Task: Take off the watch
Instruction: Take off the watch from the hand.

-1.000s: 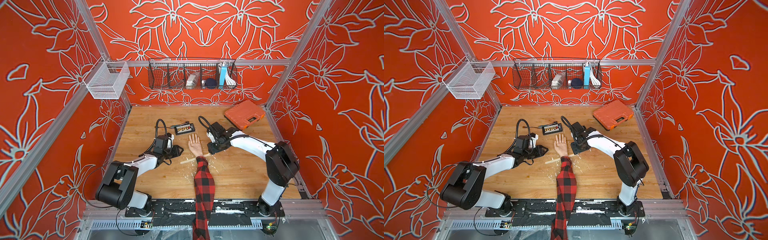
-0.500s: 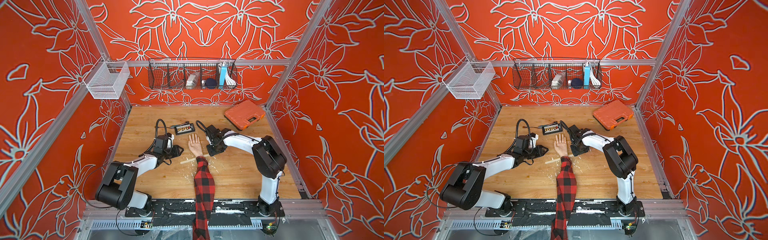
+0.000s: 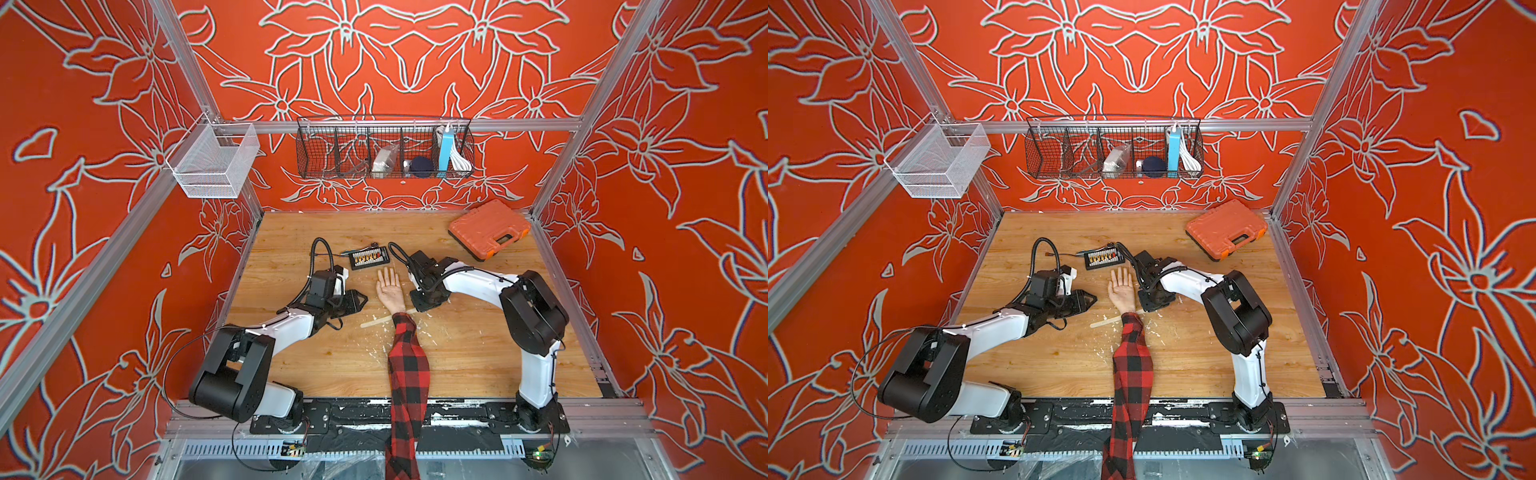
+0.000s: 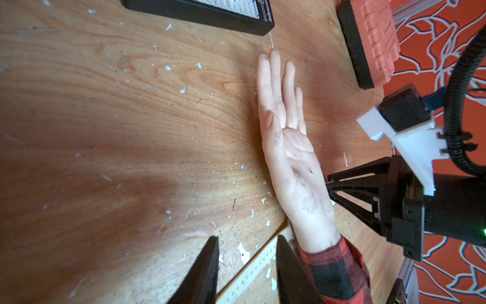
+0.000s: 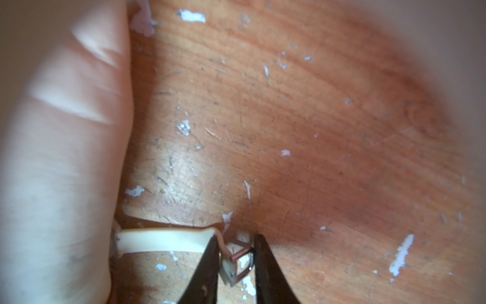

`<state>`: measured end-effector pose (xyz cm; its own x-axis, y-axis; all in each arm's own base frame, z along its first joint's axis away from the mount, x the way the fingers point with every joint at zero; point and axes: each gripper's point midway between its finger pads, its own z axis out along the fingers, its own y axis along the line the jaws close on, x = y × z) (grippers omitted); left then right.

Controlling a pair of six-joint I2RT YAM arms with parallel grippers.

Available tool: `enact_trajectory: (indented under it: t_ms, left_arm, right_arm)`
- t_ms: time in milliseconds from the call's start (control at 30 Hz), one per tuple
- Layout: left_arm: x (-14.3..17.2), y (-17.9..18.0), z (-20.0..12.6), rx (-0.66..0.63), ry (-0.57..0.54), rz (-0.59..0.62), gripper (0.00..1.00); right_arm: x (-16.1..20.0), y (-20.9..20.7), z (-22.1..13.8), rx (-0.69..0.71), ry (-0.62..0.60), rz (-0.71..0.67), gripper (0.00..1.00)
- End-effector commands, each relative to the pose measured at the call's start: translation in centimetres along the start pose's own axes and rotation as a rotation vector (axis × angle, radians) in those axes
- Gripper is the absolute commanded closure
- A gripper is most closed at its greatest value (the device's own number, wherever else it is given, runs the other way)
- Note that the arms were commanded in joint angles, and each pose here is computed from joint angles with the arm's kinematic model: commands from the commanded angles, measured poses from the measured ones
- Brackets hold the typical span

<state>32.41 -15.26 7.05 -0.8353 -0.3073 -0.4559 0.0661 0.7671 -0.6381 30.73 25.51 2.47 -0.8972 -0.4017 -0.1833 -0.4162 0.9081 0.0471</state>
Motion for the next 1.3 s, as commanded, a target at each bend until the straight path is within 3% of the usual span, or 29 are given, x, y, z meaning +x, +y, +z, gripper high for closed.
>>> enact_trajectory:
  t_ms: [0, 233, 367, 533, 767, 1000, 1267]
  left_arm:
    - [-0.1, -1.1, -0.3, 0.025, 0.005, 0.008, 0.63]
    - [1.0, -2.7, -0.4, 0.061, 0.050, 0.016, 0.63]
    - [3.2, -4.6, -0.2, 0.100, 0.114, 0.027, 0.59]
    - [6.4, -7.1, 0.5, 0.171, 0.207, 0.022, 0.52]
    - [9.2, -9.2, 2.2, 0.229, 0.297, -0.008, 0.33]
    - [10.4, -10.1, 4.2, 0.257, 0.339, -0.066, 0.35]
    - [10.0, -10.0, 5.5, 0.250, 0.311, -0.098, 0.35]
  right_arm:
    - [0.0, 0.2, 0.2, 0.009, 0.013, 0.004, 0.83]
    - [-0.4, 0.3, -0.4, 0.003, -0.003, -0.001, 0.92]
    - [-0.7, 0.4, -0.7, -0.004, -0.017, -0.002, 0.97]
    - [-0.9, 0.6, -1.0, -0.011, -0.023, -0.001, 0.98]
    - [-1.1, 0.5, -1.1, -0.006, -0.027, -0.006, 0.97]
    - [-1.4, 0.6, -1.4, -0.007, -0.038, 0.000, 0.97]
    - [-1.3, 0.9, -1.3, -0.021, -0.037, 0.005, 0.97]
